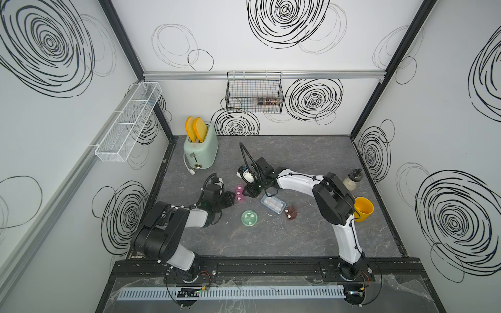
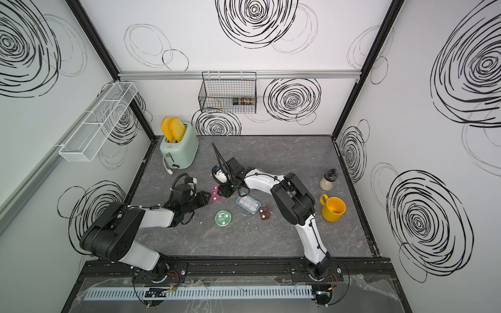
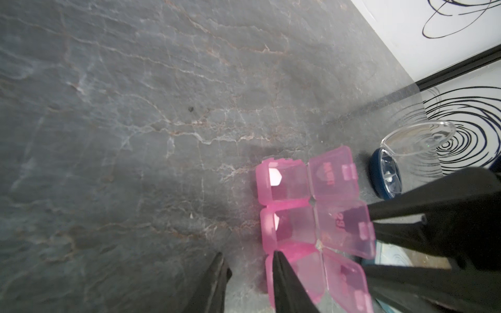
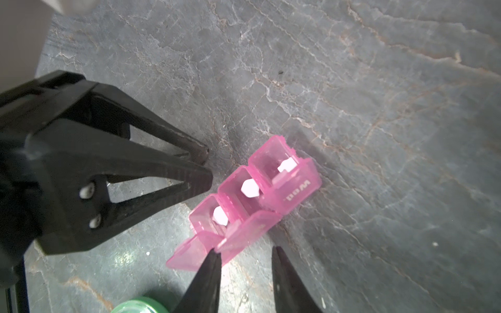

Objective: Close pillboxes
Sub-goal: Close the pillbox at the center of the board.

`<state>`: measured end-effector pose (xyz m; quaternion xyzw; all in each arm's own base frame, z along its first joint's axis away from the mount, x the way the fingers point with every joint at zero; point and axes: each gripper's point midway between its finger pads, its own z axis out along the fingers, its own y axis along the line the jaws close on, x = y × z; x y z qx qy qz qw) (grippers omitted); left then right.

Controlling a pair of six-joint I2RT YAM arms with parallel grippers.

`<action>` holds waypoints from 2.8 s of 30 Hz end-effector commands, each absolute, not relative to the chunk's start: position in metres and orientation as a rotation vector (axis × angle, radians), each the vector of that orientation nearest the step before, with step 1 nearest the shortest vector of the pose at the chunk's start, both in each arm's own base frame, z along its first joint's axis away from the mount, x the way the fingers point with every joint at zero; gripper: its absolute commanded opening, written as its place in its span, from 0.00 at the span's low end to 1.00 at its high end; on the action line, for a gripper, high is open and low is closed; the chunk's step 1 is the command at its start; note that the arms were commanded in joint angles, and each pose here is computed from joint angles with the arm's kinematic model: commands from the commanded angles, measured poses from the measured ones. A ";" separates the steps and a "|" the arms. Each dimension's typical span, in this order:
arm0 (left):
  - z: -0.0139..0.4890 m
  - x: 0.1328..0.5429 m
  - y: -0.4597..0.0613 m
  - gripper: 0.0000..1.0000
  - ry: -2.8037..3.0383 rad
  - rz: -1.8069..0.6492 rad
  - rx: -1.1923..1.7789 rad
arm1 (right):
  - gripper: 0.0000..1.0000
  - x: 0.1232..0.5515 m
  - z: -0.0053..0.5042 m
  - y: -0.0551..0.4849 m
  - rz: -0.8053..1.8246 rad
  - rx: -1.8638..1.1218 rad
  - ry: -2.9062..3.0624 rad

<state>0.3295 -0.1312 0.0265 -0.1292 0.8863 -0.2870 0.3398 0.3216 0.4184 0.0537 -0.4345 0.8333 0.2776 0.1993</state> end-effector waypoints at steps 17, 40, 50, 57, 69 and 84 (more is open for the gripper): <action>0.073 0.322 -0.142 0.49 2.159 -1.020 -0.338 | 0.40 0.317 0.058 0.427 0.874 -1.085 2.415; 0.046 0.318 -0.146 0.53 2.230 -0.969 -0.300 | 0.39 0.317 0.043 0.431 0.864 -1.092 2.449; 0.051 0.331 -0.144 0.52 2.207 -0.961 -0.303 | 0.40 0.318 0.040 0.429 0.863 -1.083 2.458; 0.053 0.341 -0.138 0.55 2.196 -0.942 -0.317 | 0.40 0.319 0.035 0.430 0.867 -1.085 2.469; 0.040 0.348 -0.132 0.50 2.211 -0.914 -0.322 | 0.39 0.320 0.032 0.428 0.856 -1.082 2.479; 0.026 0.344 -0.136 0.36 2.237 -0.938 -0.330 | 0.40 0.322 0.031 0.430 0.853 -1.083 2.484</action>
